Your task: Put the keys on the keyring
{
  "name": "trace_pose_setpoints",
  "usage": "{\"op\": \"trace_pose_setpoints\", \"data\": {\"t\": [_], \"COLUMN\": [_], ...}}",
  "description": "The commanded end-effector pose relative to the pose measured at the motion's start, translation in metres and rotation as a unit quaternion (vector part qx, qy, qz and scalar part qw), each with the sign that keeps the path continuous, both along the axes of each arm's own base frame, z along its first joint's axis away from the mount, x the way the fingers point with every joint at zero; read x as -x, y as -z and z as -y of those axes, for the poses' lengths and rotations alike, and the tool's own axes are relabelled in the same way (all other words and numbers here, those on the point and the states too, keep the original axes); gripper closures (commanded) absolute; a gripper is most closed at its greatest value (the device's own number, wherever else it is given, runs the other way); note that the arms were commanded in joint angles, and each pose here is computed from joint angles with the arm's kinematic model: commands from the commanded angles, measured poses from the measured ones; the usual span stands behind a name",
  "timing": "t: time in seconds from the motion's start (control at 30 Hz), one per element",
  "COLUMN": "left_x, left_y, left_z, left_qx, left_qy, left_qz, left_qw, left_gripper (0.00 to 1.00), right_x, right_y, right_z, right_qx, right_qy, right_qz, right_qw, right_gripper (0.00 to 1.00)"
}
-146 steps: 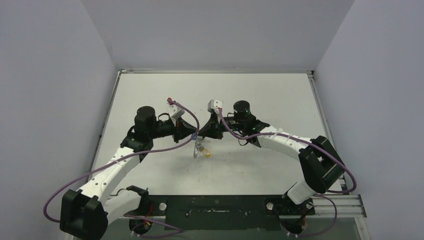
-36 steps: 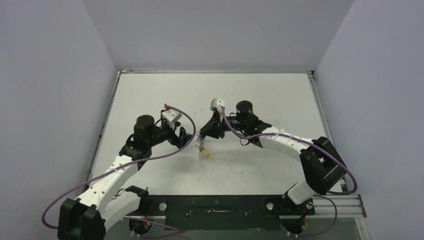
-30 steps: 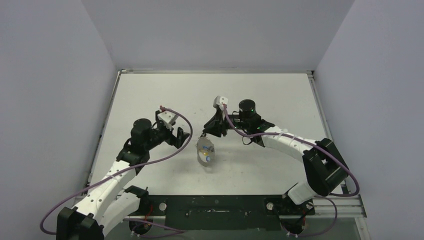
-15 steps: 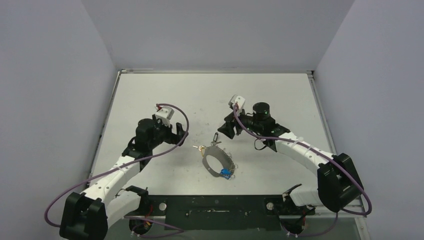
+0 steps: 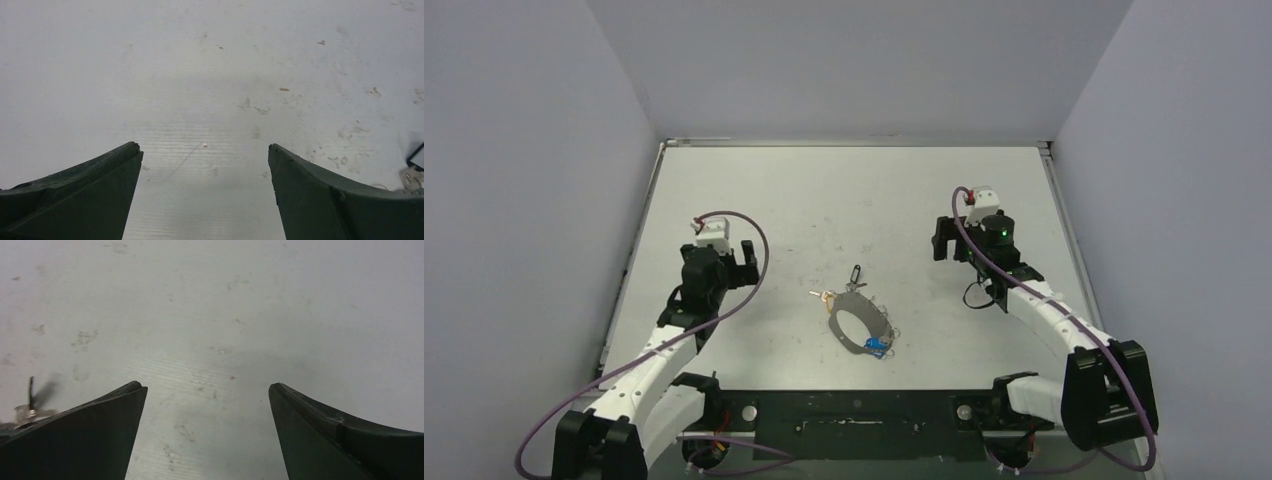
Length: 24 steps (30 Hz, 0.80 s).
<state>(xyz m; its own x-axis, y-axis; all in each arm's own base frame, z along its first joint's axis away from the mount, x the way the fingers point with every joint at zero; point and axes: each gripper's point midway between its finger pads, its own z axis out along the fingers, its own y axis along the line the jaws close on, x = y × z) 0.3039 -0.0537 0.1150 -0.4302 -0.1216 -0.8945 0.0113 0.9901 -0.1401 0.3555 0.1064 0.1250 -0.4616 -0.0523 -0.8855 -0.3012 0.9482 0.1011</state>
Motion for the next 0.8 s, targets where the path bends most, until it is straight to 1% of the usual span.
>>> {"op": "trace_pose_setpoints", "data": {"t": [0.0,0.13,0.2,0.27,0.33,0.47,0.57,0.63,0.7,0.73,0.77], "left_x": [-0.004,-0.009,-0.012,-0.017,-0.024,-0.043,-0.054,-0.06,-0.062,-0.062,-0.066], "left_y": [-0.006,0.01,0.017,0.024,0.027,0.03,0.026,0.03,0.045,0.052,0.046], "left_z": [-0.044,-0.065,-0.069,-0.07,-0.071,-0.079,-0.079,-0.076,-0.079,-0.081,-0.084], "left_qx": [-0.083,-0.115,-0.119,-0.119,-0.126,-0.156,-0.165,-0.14,-0.127,-0.131,-0.139], "left_qy": [-0.085,-0.134,-0.141,-0.144,-0.144,-0.142,-0.129,-0.114,-0.11,-0.108,-0.111], "left_qz": [0.023,0.038,0.049,0.059,0.052,0.062,0.1,0.124,0.123,0.122,0.143], "left_qw": [0.993,0.984,0.982,0.981,0.98,0.976,0.973,0.976,0.978,0.978,0.974], "left_gripper": [0.03,0.03,0.03,0.03,0.03,0.03,0.03,0.03,0.03,0.03,0.03], "right_x": [0.007,0.019,0.025,0.028,0.028,0.026,0.02,0.017,0.016,0.015,0.015], "right_y": [0.008,0.017,0.023,0.027,0.029,0.042,0.043,0.04,0.037,0.035,0.035], "right_z": [0.069,0.094,0.105,0.111,0.114,0.121,0.121,0.12,0.12,0.122,0.123], "right_qx": [0.055,0.09,0.106,0.12,0.119,0.111,0.108,0.104,0.101,0.098,0.097], "right_qy": [0.162,0.213,0.234,0.236,0.245,0.273,0.277,0.274,0.276,0.279,0.281], "right_qz": [0.003,0.011,0.021,0.036,0.056,0.062,0.063,0.073,0.089,0.097,0.104], "right_qw": [0.985,0.973,0.966,0.964,0.961,0.954,0.953,0.953,0.952,0.95,0.949], "right_gripper": [0.0,0.0,0.0,0.0,0.0,0.0,0.0,0.0,0.0,0.0,0.0]}}
